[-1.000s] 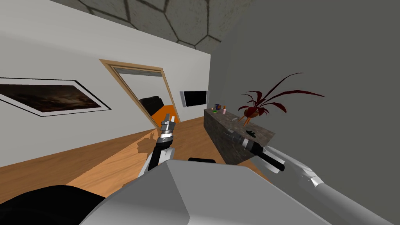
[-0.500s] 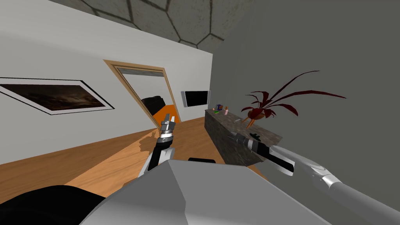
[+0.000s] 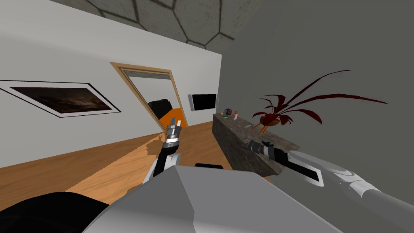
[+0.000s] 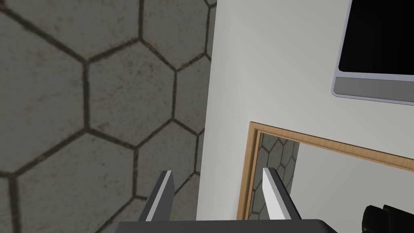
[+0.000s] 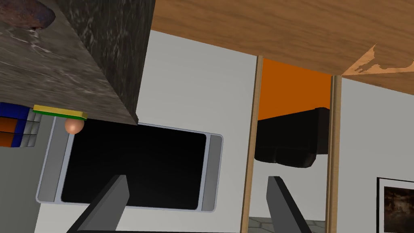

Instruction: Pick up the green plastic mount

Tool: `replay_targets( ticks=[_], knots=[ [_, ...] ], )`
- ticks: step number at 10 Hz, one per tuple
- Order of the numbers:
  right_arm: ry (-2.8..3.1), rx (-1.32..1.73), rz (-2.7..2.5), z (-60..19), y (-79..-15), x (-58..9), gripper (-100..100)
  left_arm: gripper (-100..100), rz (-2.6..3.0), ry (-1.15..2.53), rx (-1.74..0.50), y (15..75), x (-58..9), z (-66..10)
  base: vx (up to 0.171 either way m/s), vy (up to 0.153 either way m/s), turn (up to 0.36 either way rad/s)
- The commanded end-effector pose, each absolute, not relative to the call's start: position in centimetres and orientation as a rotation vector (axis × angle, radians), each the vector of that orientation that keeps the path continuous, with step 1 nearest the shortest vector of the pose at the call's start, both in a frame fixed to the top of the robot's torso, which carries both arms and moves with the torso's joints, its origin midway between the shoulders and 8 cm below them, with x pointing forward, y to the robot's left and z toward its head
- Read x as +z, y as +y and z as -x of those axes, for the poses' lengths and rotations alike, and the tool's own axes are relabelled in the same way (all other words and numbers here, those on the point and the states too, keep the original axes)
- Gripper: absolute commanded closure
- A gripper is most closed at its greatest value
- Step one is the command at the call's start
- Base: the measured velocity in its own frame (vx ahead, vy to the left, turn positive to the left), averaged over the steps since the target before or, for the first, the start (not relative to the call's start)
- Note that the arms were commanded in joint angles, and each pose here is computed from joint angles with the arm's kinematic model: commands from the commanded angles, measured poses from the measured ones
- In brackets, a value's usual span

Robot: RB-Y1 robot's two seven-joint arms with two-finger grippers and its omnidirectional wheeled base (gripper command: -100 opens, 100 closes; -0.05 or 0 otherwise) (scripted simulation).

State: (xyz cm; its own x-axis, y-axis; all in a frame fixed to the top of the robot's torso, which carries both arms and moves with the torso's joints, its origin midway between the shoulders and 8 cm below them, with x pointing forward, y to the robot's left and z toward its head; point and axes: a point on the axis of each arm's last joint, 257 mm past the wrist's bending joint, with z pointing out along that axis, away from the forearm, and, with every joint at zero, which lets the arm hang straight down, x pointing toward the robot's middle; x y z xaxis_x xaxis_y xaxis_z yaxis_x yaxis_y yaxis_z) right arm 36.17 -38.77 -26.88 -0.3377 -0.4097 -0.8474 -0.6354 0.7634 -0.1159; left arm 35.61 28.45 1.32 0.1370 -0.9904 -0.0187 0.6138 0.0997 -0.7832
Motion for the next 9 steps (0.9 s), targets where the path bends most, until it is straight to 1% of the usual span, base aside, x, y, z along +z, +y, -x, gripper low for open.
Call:
replay_targets(
  ticks=[1, 4, 6, 9],
  knots=[
    [2.034, 0.236, 0.84, -35.4, -41.0, -27.8, -100, 0, 0.723, 0.655, -1.32, 28.4, 1.3, -35.6, 0.067, -0.026, 0.066],
    [2.088, 0.174, 0.907, -34.5, -43.5, -28.2, -100, 0, 0.723, 0.655, -1.32, 28.4, 1.3, -35.6, 0.048, -0.039, 0.043],
    [2.185, 0.096, 0.985, -32.3, -47.3, -29.3, -100, 0, 0.723, 0.655, -1.32, 28.4, 1.3, -35.6, 0.074, -0.071, 0.07],
    [2.235, 0.043, 1.043, -31.3, -49.6, -29.3, -100, 0, 0.723, 0.655, -1.32, 28.4, 1.3, -35.6, 0.051, -0.064, 0.037]
  ],
)
